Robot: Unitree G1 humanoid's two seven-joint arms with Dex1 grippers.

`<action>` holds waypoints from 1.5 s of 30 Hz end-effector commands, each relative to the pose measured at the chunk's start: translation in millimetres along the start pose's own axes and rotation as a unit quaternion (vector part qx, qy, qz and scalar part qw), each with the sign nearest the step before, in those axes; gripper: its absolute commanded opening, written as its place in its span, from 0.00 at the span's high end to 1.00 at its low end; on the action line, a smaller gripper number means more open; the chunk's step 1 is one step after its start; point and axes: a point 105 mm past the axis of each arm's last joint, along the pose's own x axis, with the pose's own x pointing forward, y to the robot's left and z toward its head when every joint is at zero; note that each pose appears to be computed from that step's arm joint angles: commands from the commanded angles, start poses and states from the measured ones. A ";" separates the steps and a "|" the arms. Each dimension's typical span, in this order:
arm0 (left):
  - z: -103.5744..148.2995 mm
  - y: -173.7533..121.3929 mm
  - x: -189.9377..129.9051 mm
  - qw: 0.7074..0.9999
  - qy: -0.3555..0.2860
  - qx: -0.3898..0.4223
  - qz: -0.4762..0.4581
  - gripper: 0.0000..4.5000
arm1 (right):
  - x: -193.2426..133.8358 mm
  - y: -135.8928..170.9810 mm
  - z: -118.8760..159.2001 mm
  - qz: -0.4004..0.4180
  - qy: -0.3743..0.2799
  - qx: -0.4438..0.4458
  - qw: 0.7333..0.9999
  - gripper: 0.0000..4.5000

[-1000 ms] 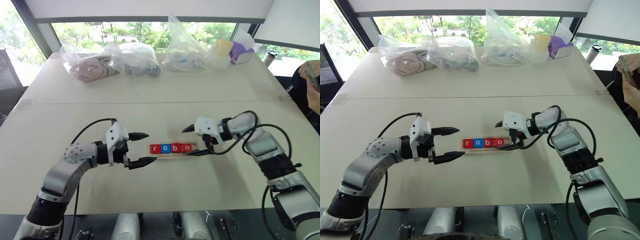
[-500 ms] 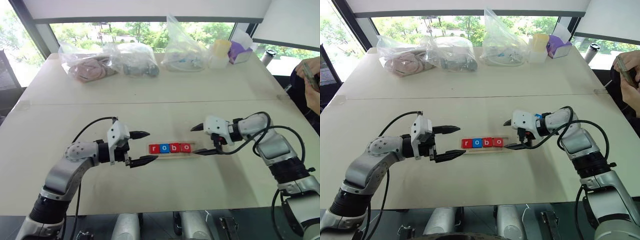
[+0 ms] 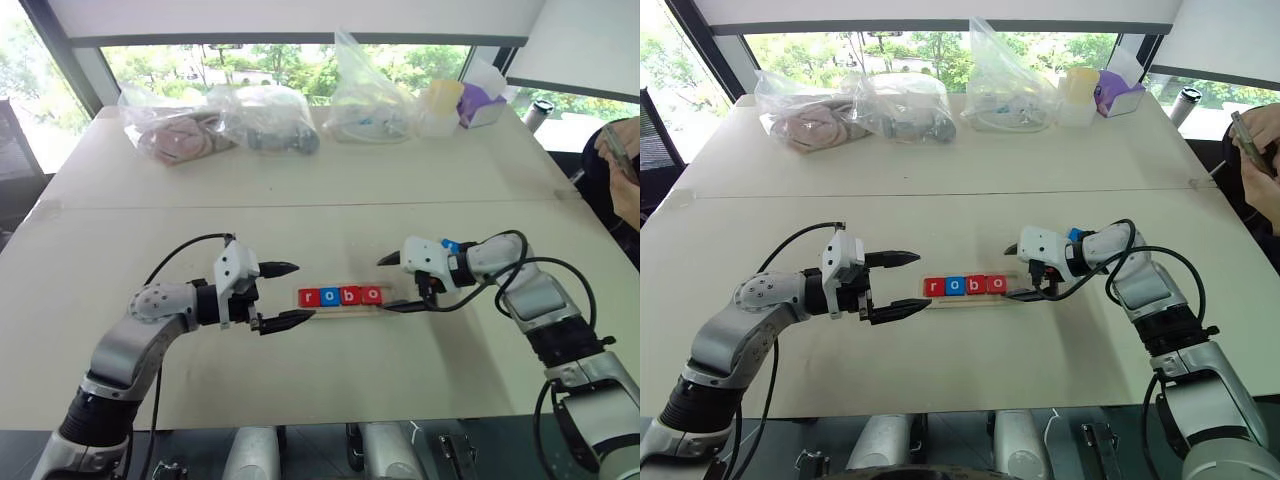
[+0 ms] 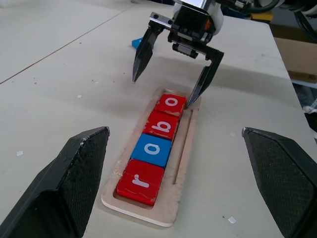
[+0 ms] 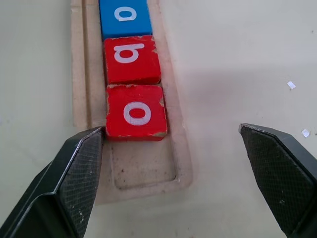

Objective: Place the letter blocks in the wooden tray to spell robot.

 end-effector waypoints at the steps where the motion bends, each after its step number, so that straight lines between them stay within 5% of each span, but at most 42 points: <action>1: 7.6 -1.9 1.9 1.000 -0.011 0.021 -0.005 0.00 | -6.4 -7.3 13.1 -0.011 -0.013 -0.021 1.000 0.02; 14: 6.3 -1.2 2.4 1.000 -0.012 0.021 -0.005 0.00 | -48.3 -23.6 14.2 -0.081 -0.012 0.007 0.997 0.02; 32: 7.9 -2.6 1.4 1.000 -0.011 0.024 -0.011 0.00 | -6.8 -9.3 -4.8 -0.066 -0.010 0.012 0.998 0.02; 45: 8.2 -1.7 2.5 1.000 -0.013 0.023 -0.007 0.00 | -10.7 -15.0 2.0 -0.074 -0.009 -0.006 0.997 0.02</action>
